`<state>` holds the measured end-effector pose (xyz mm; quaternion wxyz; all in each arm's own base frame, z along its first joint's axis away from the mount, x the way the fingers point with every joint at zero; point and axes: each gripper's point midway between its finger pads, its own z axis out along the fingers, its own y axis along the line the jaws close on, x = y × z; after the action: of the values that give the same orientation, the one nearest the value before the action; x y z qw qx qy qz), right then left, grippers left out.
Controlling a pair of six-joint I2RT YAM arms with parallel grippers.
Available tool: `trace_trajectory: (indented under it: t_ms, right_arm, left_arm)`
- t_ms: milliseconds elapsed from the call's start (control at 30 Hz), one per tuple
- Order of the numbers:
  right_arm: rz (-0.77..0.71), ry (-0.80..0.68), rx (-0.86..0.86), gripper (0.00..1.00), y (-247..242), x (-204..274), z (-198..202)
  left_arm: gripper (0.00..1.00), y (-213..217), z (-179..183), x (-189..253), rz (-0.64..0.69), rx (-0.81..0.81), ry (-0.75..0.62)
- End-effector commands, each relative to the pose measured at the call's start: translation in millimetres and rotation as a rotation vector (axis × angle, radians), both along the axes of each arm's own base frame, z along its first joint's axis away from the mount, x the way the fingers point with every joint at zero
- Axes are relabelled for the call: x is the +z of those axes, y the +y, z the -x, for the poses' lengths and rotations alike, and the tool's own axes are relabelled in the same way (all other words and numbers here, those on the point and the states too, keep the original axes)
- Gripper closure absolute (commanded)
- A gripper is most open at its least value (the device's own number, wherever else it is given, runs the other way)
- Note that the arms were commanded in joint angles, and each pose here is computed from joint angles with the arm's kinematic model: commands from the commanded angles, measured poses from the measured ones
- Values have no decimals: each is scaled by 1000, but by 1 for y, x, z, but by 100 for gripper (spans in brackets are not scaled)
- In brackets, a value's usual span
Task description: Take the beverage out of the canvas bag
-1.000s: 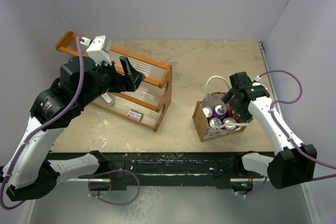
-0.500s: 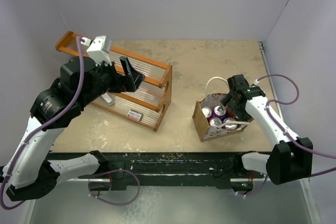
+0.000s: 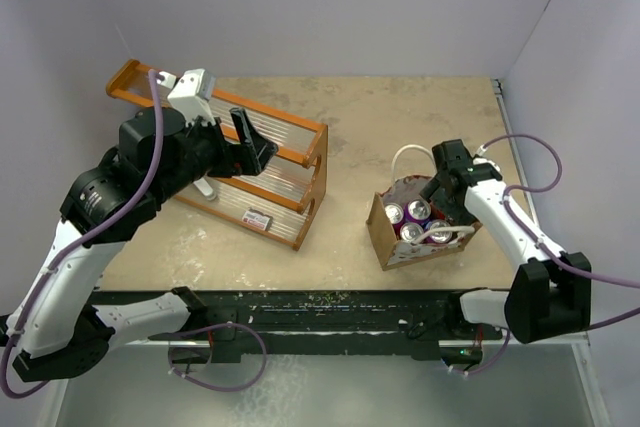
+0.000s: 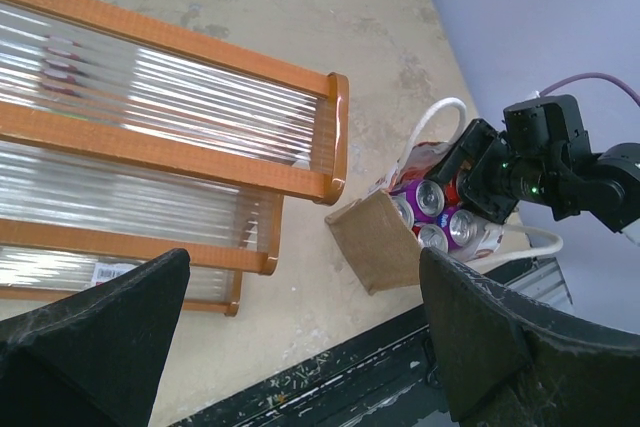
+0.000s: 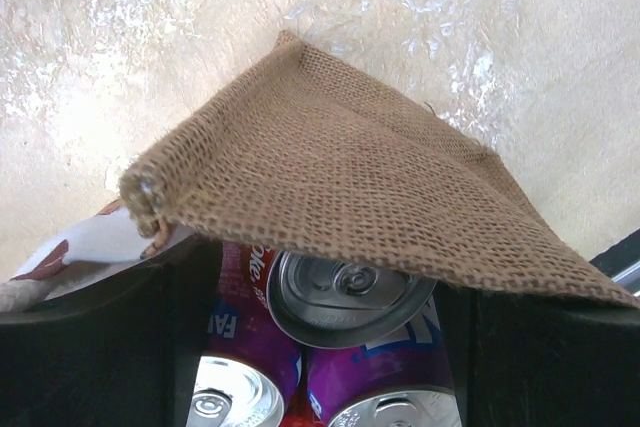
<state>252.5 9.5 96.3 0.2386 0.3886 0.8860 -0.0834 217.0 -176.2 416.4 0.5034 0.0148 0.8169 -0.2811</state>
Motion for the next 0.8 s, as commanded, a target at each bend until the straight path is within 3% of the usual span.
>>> trace_trajectory:
  t_ms: [0,133,300,567,767]
  right_arm:
    - [23,-72,46,15,0,11,-28]
    - [39,-62,65,6,-1,7,-33]
    - [45,-31,73,5,-1,-5,-36]
    - [19,-16,86,15,6,-16,-41]
    - [18,-22,116,30,7,-6,-42]
  left_arm:
    - [1,-5,-1,10,54,-2,-5]
    - [1,-7,0,8,64,-6,9]
    - [1,-10,-1,5,76,-7,24]
    - [1,-13,-2,5,86,-5,31]
    - [1,-13,1,0,108,-2,61]
